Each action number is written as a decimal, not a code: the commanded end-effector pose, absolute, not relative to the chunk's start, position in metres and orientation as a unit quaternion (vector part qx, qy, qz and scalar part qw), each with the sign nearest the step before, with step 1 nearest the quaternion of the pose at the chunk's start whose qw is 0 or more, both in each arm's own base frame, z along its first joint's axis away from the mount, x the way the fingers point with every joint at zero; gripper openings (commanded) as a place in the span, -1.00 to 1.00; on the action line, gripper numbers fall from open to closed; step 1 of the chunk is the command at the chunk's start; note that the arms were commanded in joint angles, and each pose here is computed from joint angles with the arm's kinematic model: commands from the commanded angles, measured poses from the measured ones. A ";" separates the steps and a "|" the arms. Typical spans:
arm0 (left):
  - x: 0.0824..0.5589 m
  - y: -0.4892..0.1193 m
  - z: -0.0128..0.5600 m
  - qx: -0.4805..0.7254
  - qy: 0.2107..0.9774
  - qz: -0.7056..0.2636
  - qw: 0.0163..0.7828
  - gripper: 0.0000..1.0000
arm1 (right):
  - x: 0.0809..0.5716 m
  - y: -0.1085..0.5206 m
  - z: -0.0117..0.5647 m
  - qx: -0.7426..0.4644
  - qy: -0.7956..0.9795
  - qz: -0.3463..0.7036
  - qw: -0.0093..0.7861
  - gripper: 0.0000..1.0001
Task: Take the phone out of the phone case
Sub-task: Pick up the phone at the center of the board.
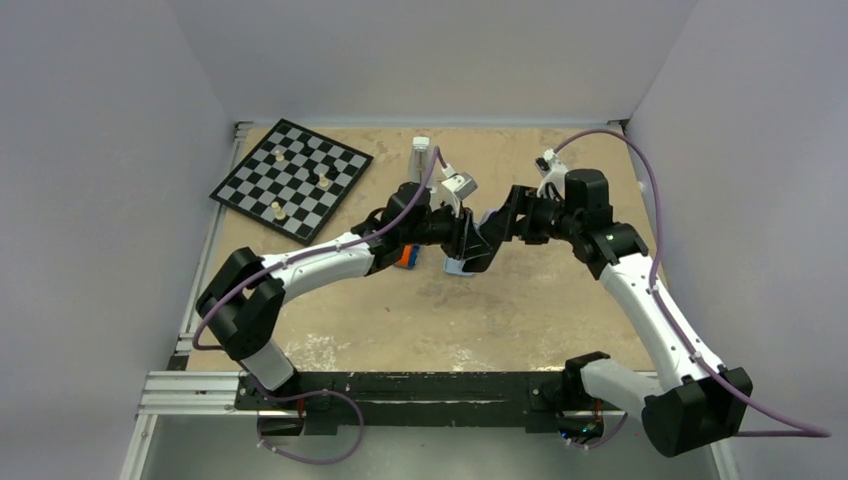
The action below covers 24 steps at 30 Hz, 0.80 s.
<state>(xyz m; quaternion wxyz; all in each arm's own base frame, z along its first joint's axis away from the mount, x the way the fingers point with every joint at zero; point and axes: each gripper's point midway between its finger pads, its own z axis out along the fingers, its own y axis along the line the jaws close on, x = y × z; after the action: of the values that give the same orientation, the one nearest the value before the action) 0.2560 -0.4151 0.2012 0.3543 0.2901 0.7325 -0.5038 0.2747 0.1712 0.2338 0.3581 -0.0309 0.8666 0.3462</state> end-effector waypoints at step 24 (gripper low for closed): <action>0.265 -0.370 0.315 0.147 0.650 -0.680 0.305 -1.00 | 0.226 0.181 0.240 -0.126 0.796 0.411 0.426 0.97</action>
<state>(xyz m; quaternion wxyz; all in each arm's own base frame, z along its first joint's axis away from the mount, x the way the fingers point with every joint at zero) 0.2841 -0.3653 0.2457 0.3162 0.1297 0.7532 -0.5621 0.2465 0.1468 0.2371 0.4421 -0.0603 0.8406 0.3072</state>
